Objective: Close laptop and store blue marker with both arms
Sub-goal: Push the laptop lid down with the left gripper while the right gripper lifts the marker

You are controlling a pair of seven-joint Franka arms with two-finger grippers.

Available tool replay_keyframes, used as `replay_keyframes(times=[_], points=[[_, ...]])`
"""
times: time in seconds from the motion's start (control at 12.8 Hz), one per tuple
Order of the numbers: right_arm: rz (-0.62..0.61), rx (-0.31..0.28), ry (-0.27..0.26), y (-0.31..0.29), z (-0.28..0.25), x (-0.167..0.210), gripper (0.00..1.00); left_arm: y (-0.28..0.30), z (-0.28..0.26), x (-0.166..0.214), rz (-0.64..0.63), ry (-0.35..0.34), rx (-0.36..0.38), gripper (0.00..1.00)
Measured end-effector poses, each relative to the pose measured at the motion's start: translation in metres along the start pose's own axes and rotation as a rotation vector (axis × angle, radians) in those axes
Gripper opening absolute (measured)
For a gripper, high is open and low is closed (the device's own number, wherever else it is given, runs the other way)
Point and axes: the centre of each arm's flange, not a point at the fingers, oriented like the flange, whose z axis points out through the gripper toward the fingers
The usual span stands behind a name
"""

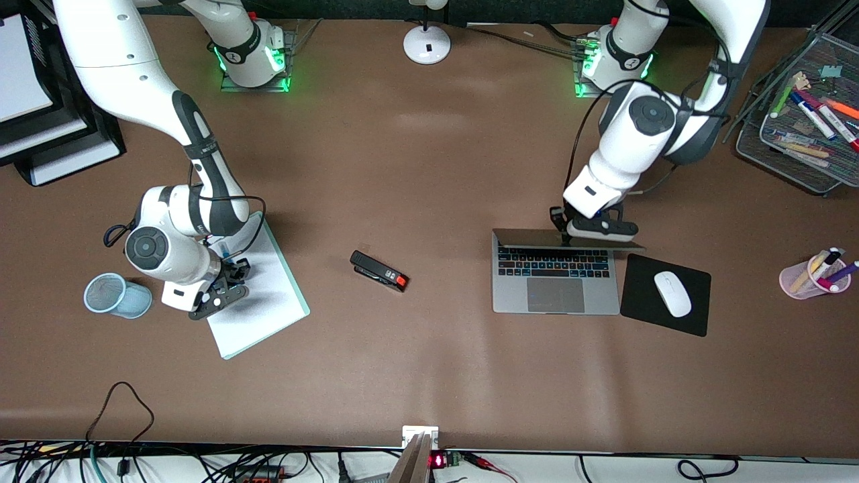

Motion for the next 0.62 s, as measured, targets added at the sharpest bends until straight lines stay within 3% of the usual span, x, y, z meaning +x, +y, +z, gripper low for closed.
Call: replay_keyframes(times=[0.39, 0.62], points=[[-0.008, -0.012, 0.025, 0.046, -0.109, 0.022, 0.19, -0.015, 0.036, 0.055, 0.008, 0.022, -0.011, 0.01], [-0.132, -0.007, 0.094, 0.086, -0.178, 0.002, 0.19, -0.019, 0.072, 0.067, 0.022, 0.003, -0.018, 0.01]])
